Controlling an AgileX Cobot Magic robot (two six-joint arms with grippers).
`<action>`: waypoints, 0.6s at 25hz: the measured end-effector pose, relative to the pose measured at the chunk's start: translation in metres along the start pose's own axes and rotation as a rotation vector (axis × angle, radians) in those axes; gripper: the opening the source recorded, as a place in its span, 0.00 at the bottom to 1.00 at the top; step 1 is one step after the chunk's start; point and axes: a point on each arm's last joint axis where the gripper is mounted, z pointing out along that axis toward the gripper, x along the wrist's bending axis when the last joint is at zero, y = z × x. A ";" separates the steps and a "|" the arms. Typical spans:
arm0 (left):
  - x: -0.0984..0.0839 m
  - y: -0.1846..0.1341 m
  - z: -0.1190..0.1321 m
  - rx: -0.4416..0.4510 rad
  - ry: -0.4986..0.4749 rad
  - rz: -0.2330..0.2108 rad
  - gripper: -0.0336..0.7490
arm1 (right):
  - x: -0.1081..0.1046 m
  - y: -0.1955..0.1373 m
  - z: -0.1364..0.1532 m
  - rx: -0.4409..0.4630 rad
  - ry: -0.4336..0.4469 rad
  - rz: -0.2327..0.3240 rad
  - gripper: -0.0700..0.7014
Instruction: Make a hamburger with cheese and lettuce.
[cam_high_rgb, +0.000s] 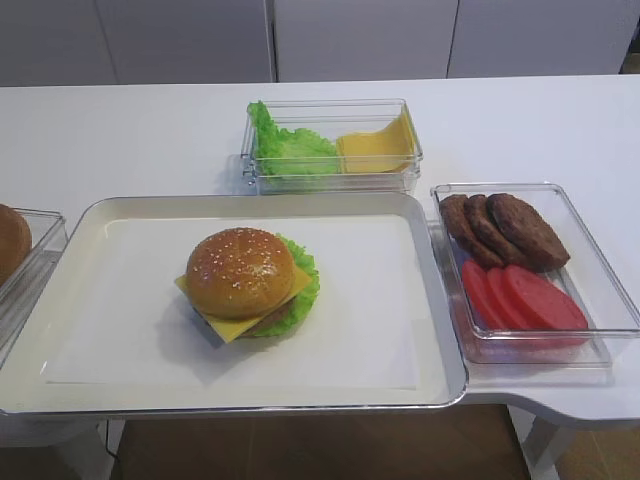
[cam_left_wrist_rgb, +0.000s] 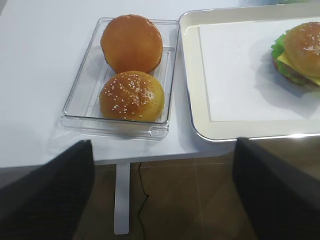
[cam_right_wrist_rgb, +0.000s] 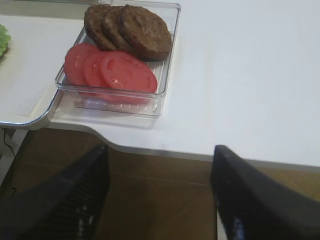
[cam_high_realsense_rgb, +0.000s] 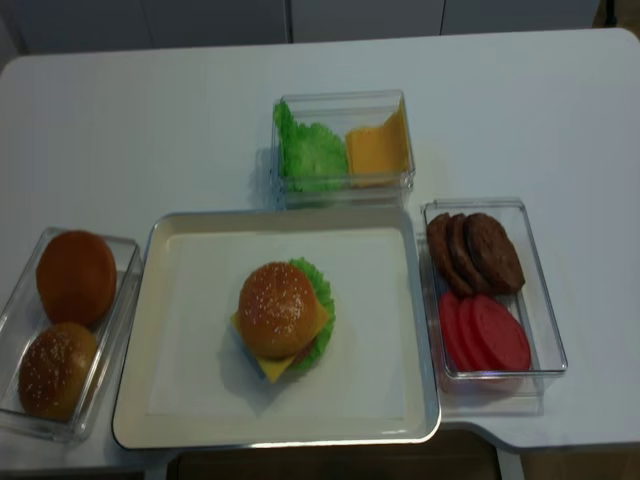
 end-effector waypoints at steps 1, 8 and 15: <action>0.000 -0.001 -0.001 -0.005 0.000 0.000 0.86 | 0.000 0.000 0.000 0.000 0.000 0.000 0.71; 0.000 -0.001 -0.001 -0.003 0.000 0.002 0.86 | 0.000 0.000 0.000 0.000 0.000 0.000 0.71; -0.003 -0.005 -0.005 -0.030 -0.027 0.002 0.86 | 0.000 0.000 0.000 0.000 0.000 0.000 0.71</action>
